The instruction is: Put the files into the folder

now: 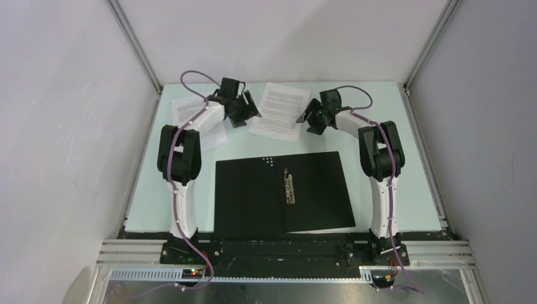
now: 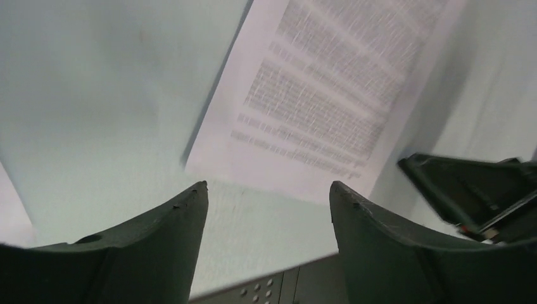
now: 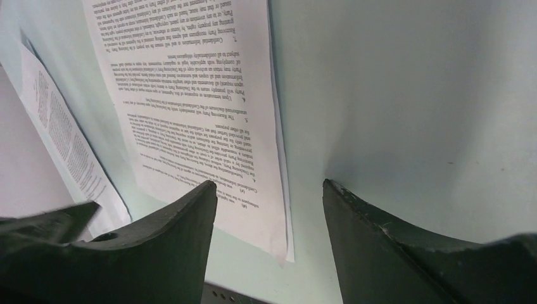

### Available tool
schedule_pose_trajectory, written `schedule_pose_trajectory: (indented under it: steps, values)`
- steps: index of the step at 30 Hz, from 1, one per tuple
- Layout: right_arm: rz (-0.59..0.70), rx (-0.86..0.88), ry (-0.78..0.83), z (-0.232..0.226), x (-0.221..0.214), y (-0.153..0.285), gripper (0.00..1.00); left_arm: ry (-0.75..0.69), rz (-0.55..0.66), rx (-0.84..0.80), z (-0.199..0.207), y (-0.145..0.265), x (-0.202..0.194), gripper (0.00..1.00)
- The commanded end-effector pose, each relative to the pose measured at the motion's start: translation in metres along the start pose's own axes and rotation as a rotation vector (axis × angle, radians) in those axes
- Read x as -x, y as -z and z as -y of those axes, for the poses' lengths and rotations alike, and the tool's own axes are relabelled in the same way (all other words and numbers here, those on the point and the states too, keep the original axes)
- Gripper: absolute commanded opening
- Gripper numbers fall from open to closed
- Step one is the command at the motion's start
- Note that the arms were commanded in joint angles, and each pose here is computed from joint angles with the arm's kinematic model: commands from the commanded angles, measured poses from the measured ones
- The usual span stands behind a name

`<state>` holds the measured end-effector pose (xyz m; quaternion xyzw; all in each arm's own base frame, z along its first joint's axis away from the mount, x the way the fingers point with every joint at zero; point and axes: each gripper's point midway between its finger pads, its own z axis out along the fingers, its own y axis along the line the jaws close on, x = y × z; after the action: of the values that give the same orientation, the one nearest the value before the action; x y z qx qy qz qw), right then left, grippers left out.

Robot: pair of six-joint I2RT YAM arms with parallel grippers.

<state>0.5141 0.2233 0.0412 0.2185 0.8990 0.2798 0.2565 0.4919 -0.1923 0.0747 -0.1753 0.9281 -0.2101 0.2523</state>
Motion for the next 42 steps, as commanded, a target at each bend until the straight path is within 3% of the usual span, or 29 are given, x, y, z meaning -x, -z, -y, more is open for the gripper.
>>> schedule_pose_trajectory:
  steps: [1,7,12,24,32,38,42]
  values:
    - [-0.018,-0.045,-0.013,0.014,-0.005,-0.016,0.68,-0.088,0.047,-0.072,0.006,-0.009,0.041,0.76]
    - [-0.026,-0.061,0.002,0.016,-0.006,-0.021,0.68,-0.076,0.003,-0.067,-0.001,-0.039,0.048,0.76]
    - [-0.037,-0.066,0.016,0.013,-0.007,-0.027,0.68,-0.024,-0.072,-0.077,-0.004,-0.06,0.03,0.75]
    - [-0.136,-0.025,0.045,-0.01,-0.021,-0.047,0.68,0.01,-0.206,-0.084,0.013,-0.064,-0.024,0.71]
    - [-0.153,-0.012,0.051,-0.013,-0.025,-0.046,0.68,0.017,-0.201,-0.084,0.018,-0.055,-0.026,0.6]
    - [-0.155,0.013,0.061,-0.016,-0.021,-0.035,0.68,0.011,-0.199,-0.113,0.026,-0.045,-0.023,0.34]
    - [-0.156,0.055,0.042,-0.011,-0.012,-0.01,0.71,0.012,-0.222,-0.176,0.041,-0.024,-0.025,0.25]
